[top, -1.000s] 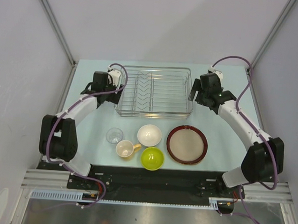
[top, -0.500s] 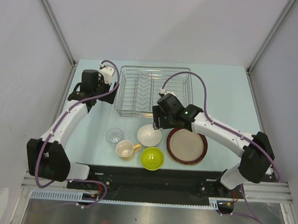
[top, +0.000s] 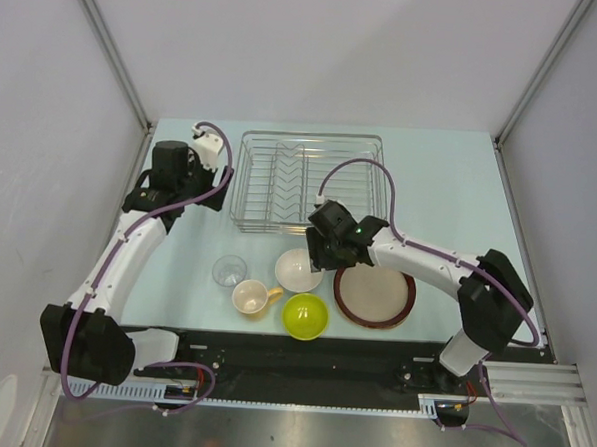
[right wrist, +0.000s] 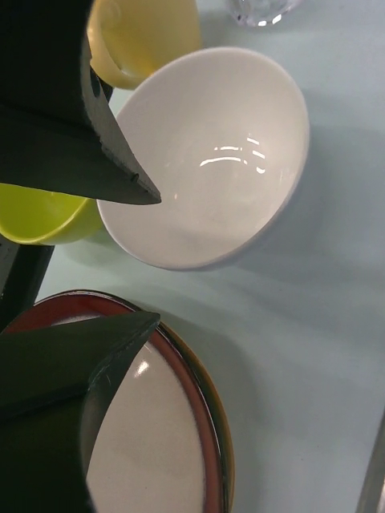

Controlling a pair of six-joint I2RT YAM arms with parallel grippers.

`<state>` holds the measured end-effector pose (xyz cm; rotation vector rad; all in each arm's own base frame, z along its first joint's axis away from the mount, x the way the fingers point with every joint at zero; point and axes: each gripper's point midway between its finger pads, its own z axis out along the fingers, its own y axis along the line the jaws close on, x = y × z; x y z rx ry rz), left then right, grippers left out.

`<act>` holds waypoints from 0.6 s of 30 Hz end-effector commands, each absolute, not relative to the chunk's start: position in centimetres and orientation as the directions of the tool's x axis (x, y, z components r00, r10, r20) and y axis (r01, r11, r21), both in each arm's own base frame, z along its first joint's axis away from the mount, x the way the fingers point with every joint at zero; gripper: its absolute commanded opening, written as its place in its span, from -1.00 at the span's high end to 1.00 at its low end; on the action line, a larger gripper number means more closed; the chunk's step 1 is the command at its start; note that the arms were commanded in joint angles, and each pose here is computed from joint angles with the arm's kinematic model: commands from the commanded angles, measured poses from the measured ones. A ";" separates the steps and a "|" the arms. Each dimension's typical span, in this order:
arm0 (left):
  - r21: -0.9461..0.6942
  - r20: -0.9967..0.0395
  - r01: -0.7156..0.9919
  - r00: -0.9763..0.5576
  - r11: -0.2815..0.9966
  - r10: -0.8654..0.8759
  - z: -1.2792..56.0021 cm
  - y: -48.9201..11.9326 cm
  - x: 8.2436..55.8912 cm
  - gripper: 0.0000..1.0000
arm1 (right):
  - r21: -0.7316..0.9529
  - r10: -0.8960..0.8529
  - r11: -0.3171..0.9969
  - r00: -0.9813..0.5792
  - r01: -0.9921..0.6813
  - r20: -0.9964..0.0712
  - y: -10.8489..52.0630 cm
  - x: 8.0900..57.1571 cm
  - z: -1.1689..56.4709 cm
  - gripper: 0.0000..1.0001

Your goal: Load the mixed dishes into the dish rack

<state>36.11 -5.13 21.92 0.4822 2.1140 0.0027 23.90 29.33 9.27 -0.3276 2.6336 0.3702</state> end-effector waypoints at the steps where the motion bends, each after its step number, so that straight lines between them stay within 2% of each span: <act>1: 0.193 -0.841 0.346 -0.423 0.918 0.337 24.8 -5.4 36.5 -0.81 | 0.203 -0.185 0.931 -0.869 -0.305 -0.458 29.8 23.6 7.8 -0.21; 7: 0.200 -0.842 0.341 -0.420 0.919 0.339 25.0 -5.3 36.5 -0.81 | 0.212 -0.189 0.929 -0.881 -0.304 -0.434 30.3 23.5 6.1 -0.10; 13: 0.200 -0.842 0.339 -0.421 0.919 0.338 25.0 -5.3 36.5 -0.81 | 0.236 -0.186 0.923 -0.889 -0.304 -0.418 31.1 23.4 5.1 0.38; 18: 0.199 -0.843 0.338 -0.419 0.920 0.336 25.0 -5.3 36.6 -0.81 | 0.242 -0.177 0.922 -0.886 -0.301 -0.429 31.0 23.7 5.6 0.57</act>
